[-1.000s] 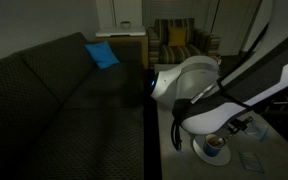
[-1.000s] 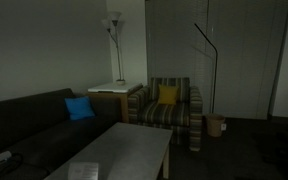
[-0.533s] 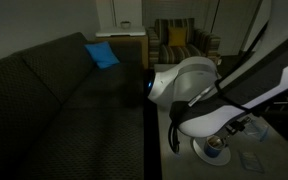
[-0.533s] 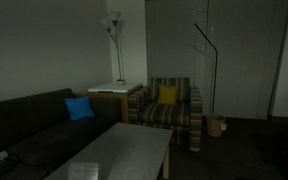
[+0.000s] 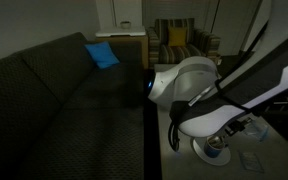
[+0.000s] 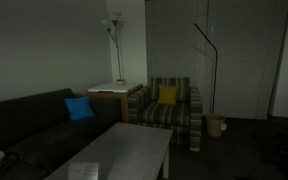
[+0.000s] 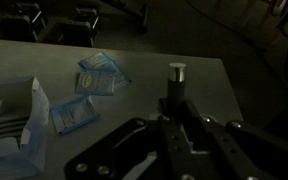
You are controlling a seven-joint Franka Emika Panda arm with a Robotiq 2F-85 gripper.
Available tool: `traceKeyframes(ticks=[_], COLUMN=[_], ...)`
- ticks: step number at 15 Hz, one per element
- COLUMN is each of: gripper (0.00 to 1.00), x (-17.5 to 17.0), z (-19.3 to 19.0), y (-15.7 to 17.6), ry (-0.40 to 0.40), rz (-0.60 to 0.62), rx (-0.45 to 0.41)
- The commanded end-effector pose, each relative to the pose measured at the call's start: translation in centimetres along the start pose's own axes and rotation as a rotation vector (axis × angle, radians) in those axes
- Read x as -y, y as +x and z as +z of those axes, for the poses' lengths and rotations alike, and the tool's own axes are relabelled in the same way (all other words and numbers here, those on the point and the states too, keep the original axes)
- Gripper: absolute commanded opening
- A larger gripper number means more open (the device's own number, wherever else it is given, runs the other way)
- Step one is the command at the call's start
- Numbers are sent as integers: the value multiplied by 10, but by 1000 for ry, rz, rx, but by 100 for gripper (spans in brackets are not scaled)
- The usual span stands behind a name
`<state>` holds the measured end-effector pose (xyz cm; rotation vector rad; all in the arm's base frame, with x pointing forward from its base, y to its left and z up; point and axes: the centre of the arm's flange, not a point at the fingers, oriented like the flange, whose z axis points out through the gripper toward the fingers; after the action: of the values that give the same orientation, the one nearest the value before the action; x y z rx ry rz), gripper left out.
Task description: Use the spoon to stir in the cup
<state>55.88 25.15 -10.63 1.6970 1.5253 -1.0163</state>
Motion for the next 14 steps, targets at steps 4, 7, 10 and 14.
traceKeyframes(ticks=[4,7,10,14], gripper=[4,4,4,4], x=[-38,-38,-33,-26], z=[6,7,9,10], y=[43,44,40,37], ry=[16,36,73,110], rz=[-27,-69,-73,-72], rx=[25,63,141,219])
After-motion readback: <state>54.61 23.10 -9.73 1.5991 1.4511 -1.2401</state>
